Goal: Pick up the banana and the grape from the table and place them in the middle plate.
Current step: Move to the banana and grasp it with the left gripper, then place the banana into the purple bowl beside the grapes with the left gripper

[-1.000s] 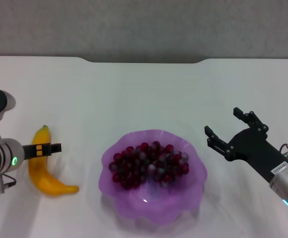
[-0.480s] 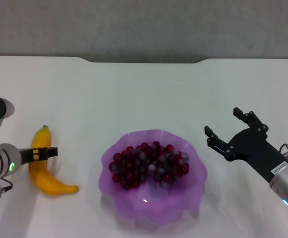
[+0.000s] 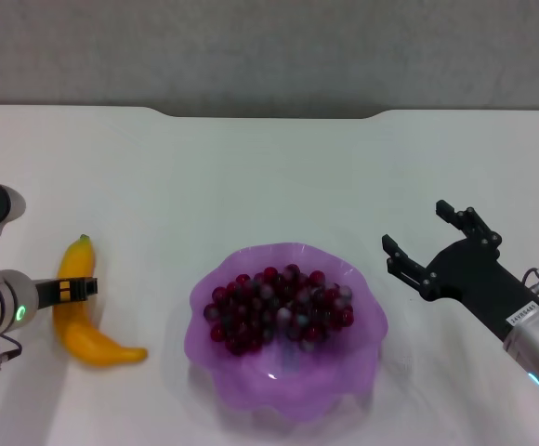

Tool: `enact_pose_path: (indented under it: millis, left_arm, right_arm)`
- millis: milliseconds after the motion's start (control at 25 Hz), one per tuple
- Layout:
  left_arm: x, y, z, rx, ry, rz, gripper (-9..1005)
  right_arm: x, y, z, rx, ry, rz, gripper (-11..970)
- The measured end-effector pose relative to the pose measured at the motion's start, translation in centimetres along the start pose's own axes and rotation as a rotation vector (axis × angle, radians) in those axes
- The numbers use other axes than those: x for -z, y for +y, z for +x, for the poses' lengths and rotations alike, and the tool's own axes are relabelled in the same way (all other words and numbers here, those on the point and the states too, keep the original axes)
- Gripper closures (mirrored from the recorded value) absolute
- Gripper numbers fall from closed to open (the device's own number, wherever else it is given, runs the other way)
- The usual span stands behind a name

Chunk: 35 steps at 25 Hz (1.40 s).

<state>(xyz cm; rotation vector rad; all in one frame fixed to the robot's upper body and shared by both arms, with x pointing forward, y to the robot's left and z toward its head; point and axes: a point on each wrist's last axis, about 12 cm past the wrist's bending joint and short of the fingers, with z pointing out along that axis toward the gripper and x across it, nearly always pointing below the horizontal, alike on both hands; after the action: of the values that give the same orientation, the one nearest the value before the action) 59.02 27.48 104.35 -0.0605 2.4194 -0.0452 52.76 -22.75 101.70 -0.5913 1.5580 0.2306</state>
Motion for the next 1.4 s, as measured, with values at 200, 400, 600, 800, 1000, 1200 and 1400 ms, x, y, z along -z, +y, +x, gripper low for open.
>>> enact_pose_path:
  millis: [200,400,600,800,1000,1200,1400]
  left_arm:
    - [0.0,0.0,0.1,0.003,0.001,0.001,397]
    - [0.0,-0.1,0.1,-0.003,0.002,0.002,454]
    - [0.1,-0.2,0.0,-0.003,0.000,0.005,500]
    - [2.1,0.3,-2.0,-0.017,-0.030,0.008,500]
    - [5.0,-0.9,-3.2,-0.070,0.005,0.108,500]
    - [6.3,-2.7,-3.3,-0.102,0.028,0.243,499]
    - [7.2,-5.0,-3.7,-0.100,-0.035,0.429,499]
  right_arm:
    - [0.0,0.0,0.0,-0.001,0.000,0.000,65]
    - [0.1,0.0,0.1,-0.003,0.004,0.002,65]
    - [0.1,-0.1,0.2,-0.004,0.006,0.003,65]
    - [0.4,-0.2,0.5,-0.007,0.022,0.010,65]
    - [0.4,-0.2,0.6,-0.007,0.030,0.012,65]
    - [0.4,-0.2,0.6,-0.006,0.031,0.011,65]
    - [0.4,-0.2,0.6,-0.007,0.031,0.012,65]
